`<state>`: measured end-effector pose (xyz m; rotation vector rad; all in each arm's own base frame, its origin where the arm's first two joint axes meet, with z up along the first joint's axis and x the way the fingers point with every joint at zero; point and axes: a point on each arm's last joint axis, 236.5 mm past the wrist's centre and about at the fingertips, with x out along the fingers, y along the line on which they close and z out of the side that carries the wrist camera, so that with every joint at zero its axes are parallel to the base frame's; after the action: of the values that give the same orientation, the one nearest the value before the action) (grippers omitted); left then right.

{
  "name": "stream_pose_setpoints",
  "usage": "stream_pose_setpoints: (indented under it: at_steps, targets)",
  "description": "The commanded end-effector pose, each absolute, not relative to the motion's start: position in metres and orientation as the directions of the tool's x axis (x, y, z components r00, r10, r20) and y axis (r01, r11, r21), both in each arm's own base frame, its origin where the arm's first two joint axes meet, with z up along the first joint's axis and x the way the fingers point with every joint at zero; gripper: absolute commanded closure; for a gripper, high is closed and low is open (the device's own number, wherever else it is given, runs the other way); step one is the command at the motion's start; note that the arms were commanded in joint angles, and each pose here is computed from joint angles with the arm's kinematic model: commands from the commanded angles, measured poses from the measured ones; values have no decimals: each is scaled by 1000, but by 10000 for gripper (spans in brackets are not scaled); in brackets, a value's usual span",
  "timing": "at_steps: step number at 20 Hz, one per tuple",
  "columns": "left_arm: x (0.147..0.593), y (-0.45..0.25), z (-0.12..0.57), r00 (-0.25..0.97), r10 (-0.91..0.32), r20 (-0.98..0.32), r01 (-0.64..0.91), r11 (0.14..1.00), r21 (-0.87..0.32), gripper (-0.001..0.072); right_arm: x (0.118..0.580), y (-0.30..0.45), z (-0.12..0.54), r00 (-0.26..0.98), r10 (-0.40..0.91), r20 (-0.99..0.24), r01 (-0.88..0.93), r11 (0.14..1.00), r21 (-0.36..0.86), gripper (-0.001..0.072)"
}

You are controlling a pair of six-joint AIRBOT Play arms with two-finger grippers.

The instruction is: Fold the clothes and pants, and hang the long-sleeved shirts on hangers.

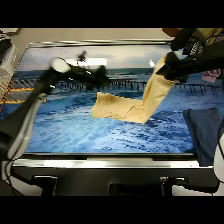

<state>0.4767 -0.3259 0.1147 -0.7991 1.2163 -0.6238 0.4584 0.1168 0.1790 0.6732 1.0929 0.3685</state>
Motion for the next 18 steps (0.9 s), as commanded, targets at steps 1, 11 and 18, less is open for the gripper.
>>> stream_pose_setpoints:
  at_steps: [1, 11, 18]
  targets:
    - [456, -203, 177, 303, -706, -640, 46, 681, -730, 692, 466, 197, 157, 387, 616, -686, 29, 736, 677, 684]
    - [411, -62, 259, 525, -553, -647, -19, 753, -658, 692, 473, 347, 33, 265, 655, -707, 77, 717, 693, 684]
    - [412, -62, 258, 524, -553, -648, -8, 757, -653, 692, 455, 363, 3, 185, 646, -740, 111, 735, 669, 684]
